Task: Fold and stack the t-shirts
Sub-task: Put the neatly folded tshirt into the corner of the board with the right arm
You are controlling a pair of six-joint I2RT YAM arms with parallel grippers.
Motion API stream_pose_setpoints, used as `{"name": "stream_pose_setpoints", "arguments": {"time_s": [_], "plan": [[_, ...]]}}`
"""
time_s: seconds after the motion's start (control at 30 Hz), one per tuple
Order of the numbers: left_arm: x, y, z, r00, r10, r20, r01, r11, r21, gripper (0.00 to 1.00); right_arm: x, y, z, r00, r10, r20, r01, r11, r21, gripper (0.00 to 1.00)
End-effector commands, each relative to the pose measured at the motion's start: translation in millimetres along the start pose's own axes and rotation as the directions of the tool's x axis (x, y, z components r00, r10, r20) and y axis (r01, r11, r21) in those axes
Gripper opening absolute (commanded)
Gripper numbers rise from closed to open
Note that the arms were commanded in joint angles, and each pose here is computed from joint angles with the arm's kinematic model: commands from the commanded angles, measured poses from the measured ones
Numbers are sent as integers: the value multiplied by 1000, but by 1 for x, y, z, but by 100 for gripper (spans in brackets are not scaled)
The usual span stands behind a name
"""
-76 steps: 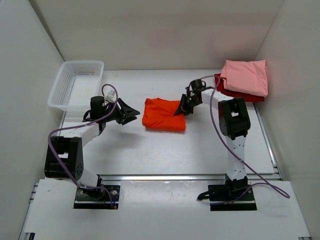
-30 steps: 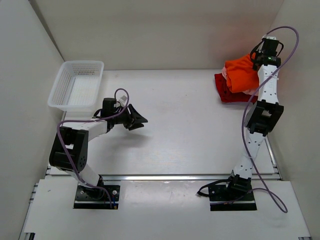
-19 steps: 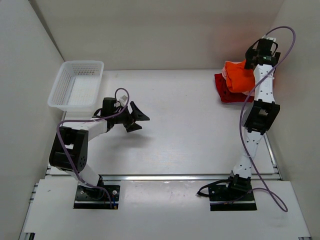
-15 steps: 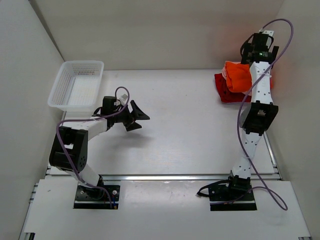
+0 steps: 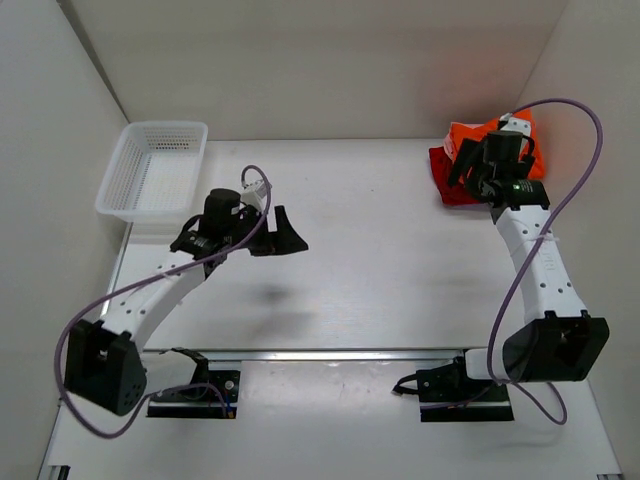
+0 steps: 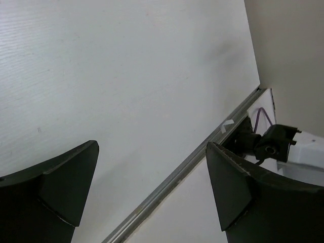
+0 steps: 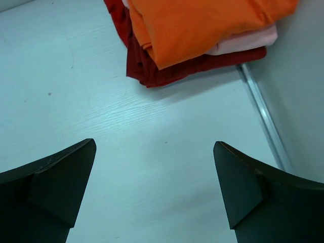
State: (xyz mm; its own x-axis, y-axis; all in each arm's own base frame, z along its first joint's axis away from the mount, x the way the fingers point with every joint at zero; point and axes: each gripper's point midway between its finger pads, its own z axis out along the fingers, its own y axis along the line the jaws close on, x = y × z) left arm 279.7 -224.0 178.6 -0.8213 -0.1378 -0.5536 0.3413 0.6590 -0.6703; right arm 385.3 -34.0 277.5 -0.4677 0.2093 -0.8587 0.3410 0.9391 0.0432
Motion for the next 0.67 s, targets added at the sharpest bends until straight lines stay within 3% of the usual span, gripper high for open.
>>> {"name": "stream_pose_setpoints", "arguments": {"time_s": [0.0, 0.33, 0.5, 0.63], "plan": [[-3, -15, -28, 990, 132, 50, -129, 990, -62, 98, -19, 18, -11, 997, 60, 38, -57, 996, -71, 99], [9, -29, -77, 970, 154, 189, -156, 988, -4, 98, -19, 17, -39, 994, 83, 69, -72, 986, -150, 99], [16, -25, -83, 970, 158, 184, -156, 987, -23, 98, -11, 33, -41, 994, 93, 61, -79, 975, -208, 99], [32, -17, -71, 984, 146, 97, -144, 989, -30, 98, -1, 37, -42, 998, 51, 42, -41, 976, -212, 99]]}}
